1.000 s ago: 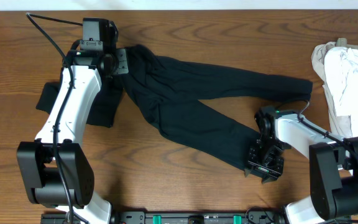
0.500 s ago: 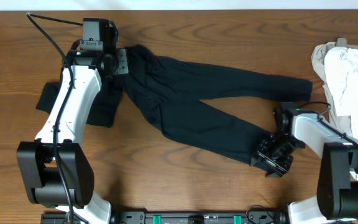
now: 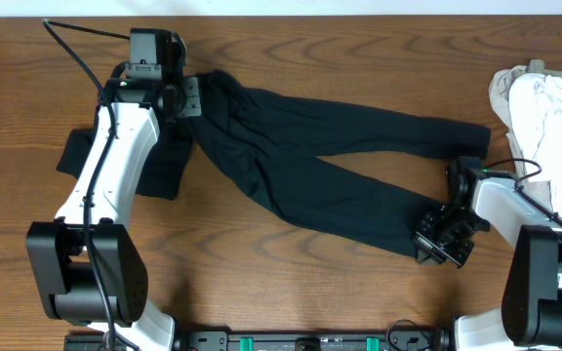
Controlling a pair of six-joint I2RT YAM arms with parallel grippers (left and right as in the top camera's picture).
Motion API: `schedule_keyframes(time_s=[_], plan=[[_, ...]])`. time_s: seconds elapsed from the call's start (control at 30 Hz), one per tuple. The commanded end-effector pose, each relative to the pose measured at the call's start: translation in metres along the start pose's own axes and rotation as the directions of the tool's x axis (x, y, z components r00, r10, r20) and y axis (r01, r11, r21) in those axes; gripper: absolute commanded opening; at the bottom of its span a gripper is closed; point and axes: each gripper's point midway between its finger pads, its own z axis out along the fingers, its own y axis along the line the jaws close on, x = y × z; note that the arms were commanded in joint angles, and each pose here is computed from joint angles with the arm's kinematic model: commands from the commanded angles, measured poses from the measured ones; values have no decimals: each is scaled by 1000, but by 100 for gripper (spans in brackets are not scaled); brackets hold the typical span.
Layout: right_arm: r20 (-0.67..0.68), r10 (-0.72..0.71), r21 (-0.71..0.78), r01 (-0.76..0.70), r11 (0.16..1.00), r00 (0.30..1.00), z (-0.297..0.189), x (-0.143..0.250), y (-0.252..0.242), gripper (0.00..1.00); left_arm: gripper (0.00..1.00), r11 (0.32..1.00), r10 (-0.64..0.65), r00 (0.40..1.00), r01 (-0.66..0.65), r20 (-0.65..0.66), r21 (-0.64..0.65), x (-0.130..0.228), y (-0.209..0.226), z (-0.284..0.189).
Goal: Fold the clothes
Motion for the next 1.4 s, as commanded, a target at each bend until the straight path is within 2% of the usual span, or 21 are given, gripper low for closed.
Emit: schedule_keyframes(time_s=[0.0, 0.23, 0.37, 0.43, 0.5, 0.57, 0.7, 0.93, 1.13, 1.37], plan=[[168, -38, 143, 14, 990, 985, -8, -42, -21, 1, 12, 1000, 9, 1000, -9, 20, -11, -6, 2, -5], [334, -30, 211, -44, 976, 942, -81, -64, -38, 1, 11, 1000, 13, 998, -13, 60, -7, -14, 1, -21], [414, -36, 181, -43, 982, 910, -115, -64, -37, 1, 11, 1000, 13, 996, -13, 85, -4, -18, 0, -35], [412, -64, 122, 14, 992, 909, -119, -59, -26, 2, 11, 1000, 13, 995, -13, 100, -3, -20, 0, -42], [365, -112, 43, 104, 994, 924, -115, -49, -8, 22, 12, 1000, 13, 994, -13, 107, -2, -21, 0, -44], [305, -156, -34, 174, 984, 939, -107, -38, 6, 36, 13, 1000, 13, 995, -13, 102, -2, -20, 0, -44], [226, -158, -55, 175, 983, 961, -85, -26, 5, 56, 13, 1000, 13, 996, -13, 87, -4, -17, 0, -43], [128, -156, -102, 170, 980, 979, -34, -7, 4, 61, 14, 1000, 13, 996, -13, 87, -4, -16, 0, -43], [179, -73, -146, 100, 984, 981, -8, -17, 7, 62, 15, 1000, 13, 996, -13, 87, -4, -16, 0, -43], [220, 23, -265, 38, 964, 975, -2, -29, 25, 61, 15, 1000, 13, 996, -13, 83, -4, -15, 0, -43]])
